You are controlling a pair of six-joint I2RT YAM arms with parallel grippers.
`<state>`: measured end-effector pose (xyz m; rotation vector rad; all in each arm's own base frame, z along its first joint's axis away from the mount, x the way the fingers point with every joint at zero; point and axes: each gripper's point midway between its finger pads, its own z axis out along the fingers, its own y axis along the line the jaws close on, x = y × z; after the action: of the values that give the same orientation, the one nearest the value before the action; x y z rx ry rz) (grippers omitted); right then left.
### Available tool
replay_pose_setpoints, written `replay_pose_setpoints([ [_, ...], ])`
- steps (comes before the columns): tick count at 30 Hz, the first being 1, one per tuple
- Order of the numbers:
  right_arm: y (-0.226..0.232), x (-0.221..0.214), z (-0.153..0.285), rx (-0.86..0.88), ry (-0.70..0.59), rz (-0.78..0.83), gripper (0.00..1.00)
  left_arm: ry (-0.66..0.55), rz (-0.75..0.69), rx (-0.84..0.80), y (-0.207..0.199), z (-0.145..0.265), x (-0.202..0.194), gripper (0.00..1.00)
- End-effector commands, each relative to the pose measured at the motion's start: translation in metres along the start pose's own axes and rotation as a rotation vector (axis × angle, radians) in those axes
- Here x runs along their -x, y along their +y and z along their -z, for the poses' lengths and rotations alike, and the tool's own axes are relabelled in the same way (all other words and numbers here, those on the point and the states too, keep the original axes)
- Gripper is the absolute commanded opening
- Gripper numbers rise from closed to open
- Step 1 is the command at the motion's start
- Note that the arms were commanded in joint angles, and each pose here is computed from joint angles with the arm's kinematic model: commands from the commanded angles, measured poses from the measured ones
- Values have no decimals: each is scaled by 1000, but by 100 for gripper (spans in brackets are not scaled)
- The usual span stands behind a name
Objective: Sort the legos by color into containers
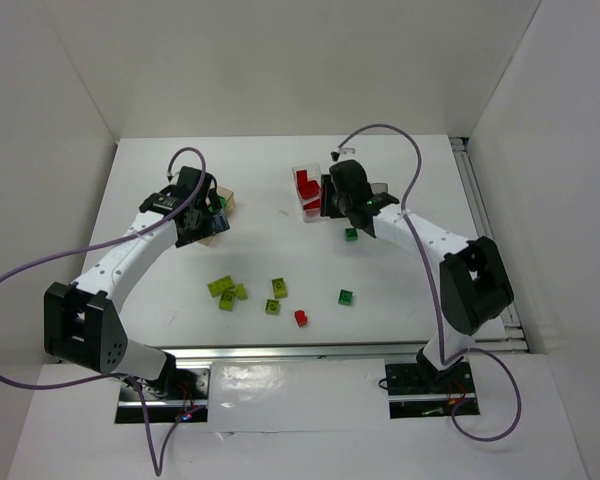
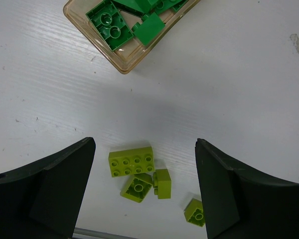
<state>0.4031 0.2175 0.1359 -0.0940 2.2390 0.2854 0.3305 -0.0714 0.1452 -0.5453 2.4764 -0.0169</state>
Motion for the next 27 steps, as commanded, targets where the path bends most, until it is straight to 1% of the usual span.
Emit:
replay_pose_setpoints([
  [1,15,45,-10,17,-89,-15,32,-35,3,-5,-2,8,10,91],
  [2,16,40,-24,11,-74,-3,32,-35,3,-5,-2,8,10,91],
  [4,24,57,-35,23,-104,-10,32,-36,3,-5,-1,11,10,91],
  [5,25,52,-50,17,-90,-7,32,-41,4,3,1,11,11,91],
  [6,23,56,-56,11,-93,-12,34,-49,7,-3,0,14,12,91],
  [7,27,66,-60,17,-112,-16,39,-55,7,4,2,14,13,91],
  [8,27,67,-66,8,-113,-16,53,-48,4,9,3,12,10,91],
  [9,26,61,-78,-1,-90,-2,65,-55,7,4,3,14,11,91],
  [10,20,58,-79,-44,-65,4,81,-48,4,9,5,15,10,91],
  [13,16,73,-64,-63,-110,-15,81,-48,4,9,5,15,10,91],
  [14,10,60,-59,-70,-92,-11,81,-48,4,9,5,15,10,91],
  [15,9,71,-38,-66,-127,-30,79,-48,4,9,5,15,10,91],
  [16,8,71,-29,-61,-140,-33,75,-48,4,9,5,15,10,91],
  [17,-1,51,-24,-74,-106,-24,72,-53,4,17,6,14,11,91],
  [18,2,53,-2,-58,-122,-33,67,-53,4,17,6,14,11,91],
  [20,3,33,13,-40,-87,-27,65,-46,2,22,6,12,9,91],
  [21,6,13,28,-12,-57,-9,65,-58,4,24,6,13,13,91],
  [23,15,-19,43,24,18,31,69,-58,4,24,6,13,13,91],
  [24,16,-46,49,40,75,57,72,-58,4,24,6,13,13,91],
  [25,31,-58,65,83,85,102,81,-58,4,24,6,13,13,91],
  [27,40,-98,81,139,175,143,89,-72,7,28,6,15,17,91],
])
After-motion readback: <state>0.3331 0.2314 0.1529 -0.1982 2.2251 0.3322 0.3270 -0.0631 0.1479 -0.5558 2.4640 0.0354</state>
